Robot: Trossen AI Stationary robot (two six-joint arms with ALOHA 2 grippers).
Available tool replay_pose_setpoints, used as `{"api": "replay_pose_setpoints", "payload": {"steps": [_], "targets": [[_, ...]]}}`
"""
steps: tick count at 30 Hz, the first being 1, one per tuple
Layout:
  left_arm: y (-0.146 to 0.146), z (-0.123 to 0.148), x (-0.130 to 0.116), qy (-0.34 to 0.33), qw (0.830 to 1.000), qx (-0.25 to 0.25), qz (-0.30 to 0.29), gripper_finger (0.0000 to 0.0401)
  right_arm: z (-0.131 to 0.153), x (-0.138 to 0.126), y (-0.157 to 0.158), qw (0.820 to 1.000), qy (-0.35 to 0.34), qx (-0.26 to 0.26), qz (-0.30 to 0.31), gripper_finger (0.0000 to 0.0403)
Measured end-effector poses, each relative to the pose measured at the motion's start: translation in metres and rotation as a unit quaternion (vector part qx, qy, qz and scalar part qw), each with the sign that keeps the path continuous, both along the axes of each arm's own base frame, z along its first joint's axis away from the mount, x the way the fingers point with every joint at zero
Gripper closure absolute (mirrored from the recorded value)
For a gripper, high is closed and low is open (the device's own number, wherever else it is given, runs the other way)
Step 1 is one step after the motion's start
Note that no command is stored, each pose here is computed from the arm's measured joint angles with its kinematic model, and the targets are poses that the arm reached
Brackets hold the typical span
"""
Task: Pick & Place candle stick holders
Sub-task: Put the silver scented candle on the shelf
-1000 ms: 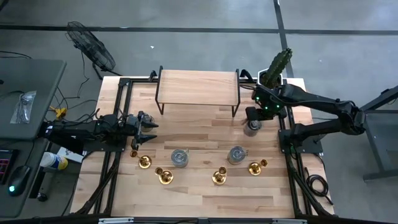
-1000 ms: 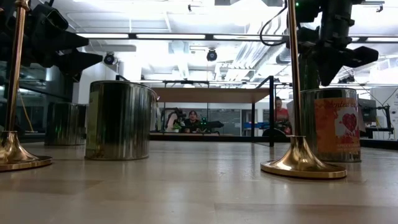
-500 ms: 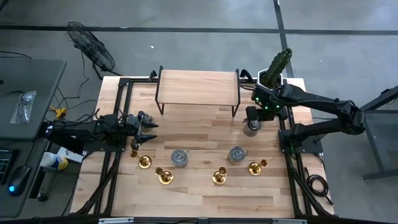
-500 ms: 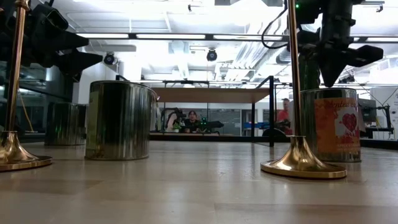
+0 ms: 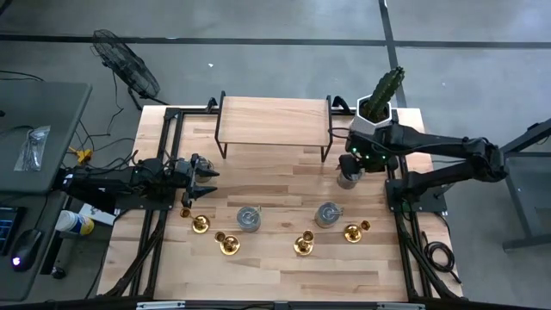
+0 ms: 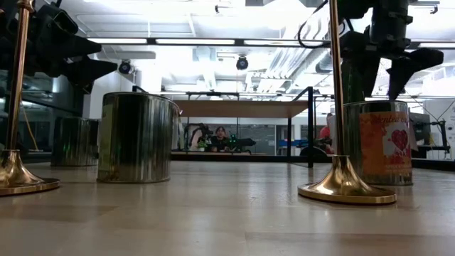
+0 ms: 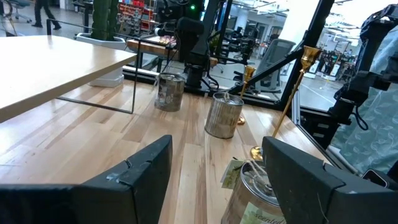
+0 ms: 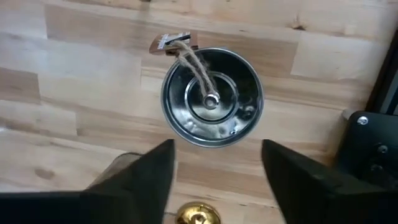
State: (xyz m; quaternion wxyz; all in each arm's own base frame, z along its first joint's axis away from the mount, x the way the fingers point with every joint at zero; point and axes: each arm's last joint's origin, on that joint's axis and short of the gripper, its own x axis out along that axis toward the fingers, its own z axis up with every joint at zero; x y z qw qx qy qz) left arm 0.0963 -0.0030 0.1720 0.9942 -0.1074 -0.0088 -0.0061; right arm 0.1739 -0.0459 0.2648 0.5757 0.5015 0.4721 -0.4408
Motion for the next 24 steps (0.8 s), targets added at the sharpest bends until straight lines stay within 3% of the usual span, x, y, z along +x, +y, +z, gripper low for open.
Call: {"api": "replay_pose_setpoints", "payload": {"steps": [5,10,24], "targets": [[0.000,0.000,0.000,0.000,1.000,0.000,0.000,0.0158,-0.002,0.000,0.001,1.000,0.000,0.005,-0.014,0.0070],[0.000,0.000,0.000,0.000,1.000,0.000,0.000,0.0158,-0.002,0.002,-0.002,1.000,-0.014,0.013,-0.019,0.0011],[0.000,0.000,0.000,0.000,1.000,0.000,0.000,0.0158,-0.012,0.013,-0.006,1.000,0.004,0.002,-0.020,0.0003]]}}
